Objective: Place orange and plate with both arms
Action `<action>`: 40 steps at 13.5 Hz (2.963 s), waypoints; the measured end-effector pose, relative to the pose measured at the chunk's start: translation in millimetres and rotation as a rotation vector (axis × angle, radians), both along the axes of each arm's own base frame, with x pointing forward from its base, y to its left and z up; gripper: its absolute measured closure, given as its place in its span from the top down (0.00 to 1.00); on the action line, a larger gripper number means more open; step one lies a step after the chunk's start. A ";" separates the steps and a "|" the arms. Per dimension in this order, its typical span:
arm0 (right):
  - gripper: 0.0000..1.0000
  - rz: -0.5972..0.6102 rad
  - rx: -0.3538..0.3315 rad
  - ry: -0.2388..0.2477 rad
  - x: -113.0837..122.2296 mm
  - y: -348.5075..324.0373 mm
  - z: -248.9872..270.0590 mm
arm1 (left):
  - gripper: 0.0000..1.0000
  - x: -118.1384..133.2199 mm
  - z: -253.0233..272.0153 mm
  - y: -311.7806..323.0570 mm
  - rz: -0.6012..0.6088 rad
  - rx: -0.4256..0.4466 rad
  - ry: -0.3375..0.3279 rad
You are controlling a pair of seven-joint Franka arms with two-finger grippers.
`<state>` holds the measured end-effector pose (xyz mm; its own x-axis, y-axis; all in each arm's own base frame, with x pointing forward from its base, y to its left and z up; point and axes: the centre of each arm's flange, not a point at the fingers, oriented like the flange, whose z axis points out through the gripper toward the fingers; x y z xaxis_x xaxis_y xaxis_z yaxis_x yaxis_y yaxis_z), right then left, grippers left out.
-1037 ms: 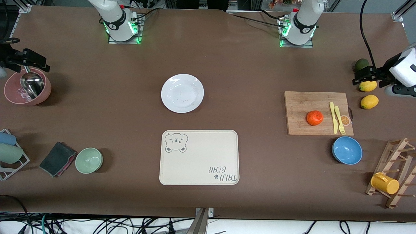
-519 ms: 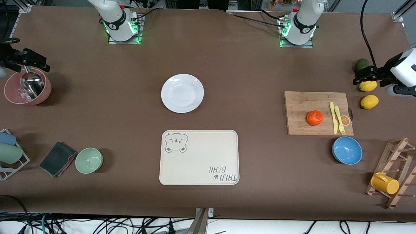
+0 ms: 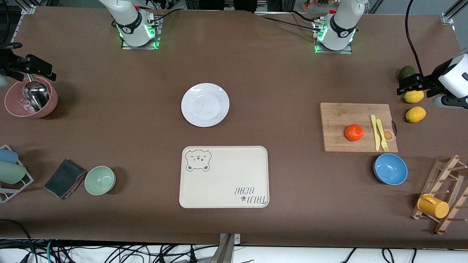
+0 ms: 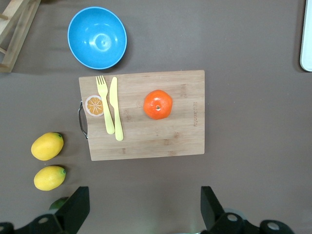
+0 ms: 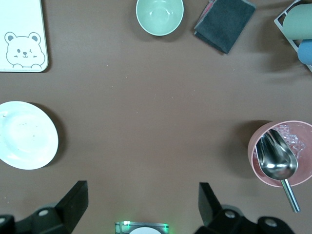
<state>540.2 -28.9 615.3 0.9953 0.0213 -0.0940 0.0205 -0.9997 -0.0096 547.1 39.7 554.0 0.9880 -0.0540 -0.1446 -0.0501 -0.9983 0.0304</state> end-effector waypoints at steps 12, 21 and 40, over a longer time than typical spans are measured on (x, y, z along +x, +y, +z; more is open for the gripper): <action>1.00 0.000 0.001 0.005 -0.3 0.1 -0.8 | 1.00 20.1 -130.4 4.1 0.013 0.008 0.095; 1.00 0.000 0.002 0.005 -0.3 0.1 -0.8 | 1.00 12.8 -213.7 -0.9 0.033 0.021 0.056; 1.00 -0.009 0.002 0.009 -0.7 -4.8 -1.6 | 1.00 13.6 -353.7 -33.5 0.076 0.056 0.035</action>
